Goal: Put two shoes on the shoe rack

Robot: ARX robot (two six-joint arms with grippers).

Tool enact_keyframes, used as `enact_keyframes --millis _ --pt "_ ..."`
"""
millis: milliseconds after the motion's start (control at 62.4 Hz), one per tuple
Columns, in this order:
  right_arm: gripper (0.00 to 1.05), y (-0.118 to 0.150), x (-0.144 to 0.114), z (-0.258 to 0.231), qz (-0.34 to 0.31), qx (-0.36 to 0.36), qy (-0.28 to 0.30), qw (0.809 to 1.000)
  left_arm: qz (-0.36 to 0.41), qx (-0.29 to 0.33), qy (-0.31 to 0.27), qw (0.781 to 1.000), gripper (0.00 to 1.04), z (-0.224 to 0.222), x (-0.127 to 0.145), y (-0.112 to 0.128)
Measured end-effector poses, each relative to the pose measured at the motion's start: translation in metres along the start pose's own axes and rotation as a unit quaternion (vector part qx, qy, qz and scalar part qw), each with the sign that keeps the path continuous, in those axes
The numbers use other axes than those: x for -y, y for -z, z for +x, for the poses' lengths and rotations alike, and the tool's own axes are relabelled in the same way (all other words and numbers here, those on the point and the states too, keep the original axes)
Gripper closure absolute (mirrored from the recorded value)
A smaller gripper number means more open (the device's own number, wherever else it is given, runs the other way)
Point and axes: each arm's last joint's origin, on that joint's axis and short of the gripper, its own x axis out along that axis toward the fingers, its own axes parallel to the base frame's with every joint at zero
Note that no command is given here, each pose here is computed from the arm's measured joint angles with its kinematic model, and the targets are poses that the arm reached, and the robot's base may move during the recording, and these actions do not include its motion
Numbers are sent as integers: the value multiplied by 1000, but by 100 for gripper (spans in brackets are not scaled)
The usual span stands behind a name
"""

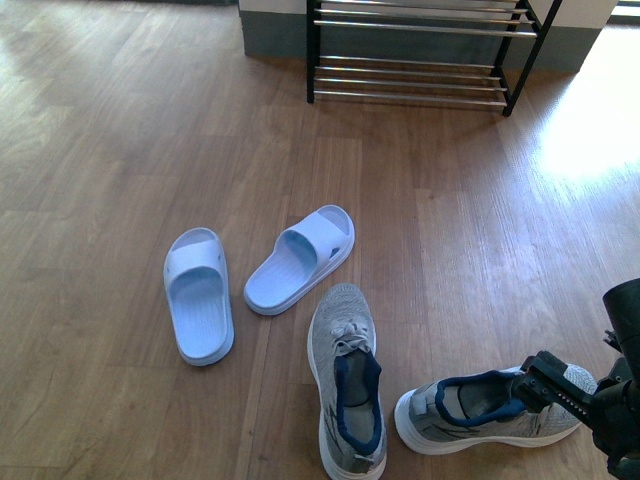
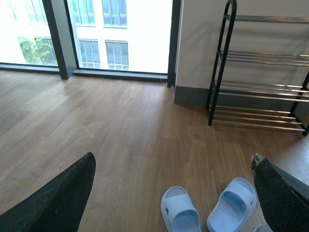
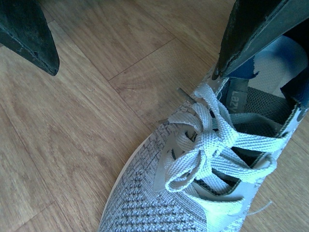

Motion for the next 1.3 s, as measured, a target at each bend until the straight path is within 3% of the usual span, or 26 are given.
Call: enact_keyframes --millis 257,561,930,1299 --pt "9 -4 -5 5 54 -17 -17 998 0 0 0 1000 9 0 0 0" --pt "9 -26 -12 -33 71 42 -51 995 0 0 0 1000 9 0 0 0" --pt "9 20 -5 -9 30 -14 -36 999 0 0 0 1000 9 0 0 0" --pt "9 29 -17 -5 21 -23 -38 999 0 0 0 1000 9 0 0 0"
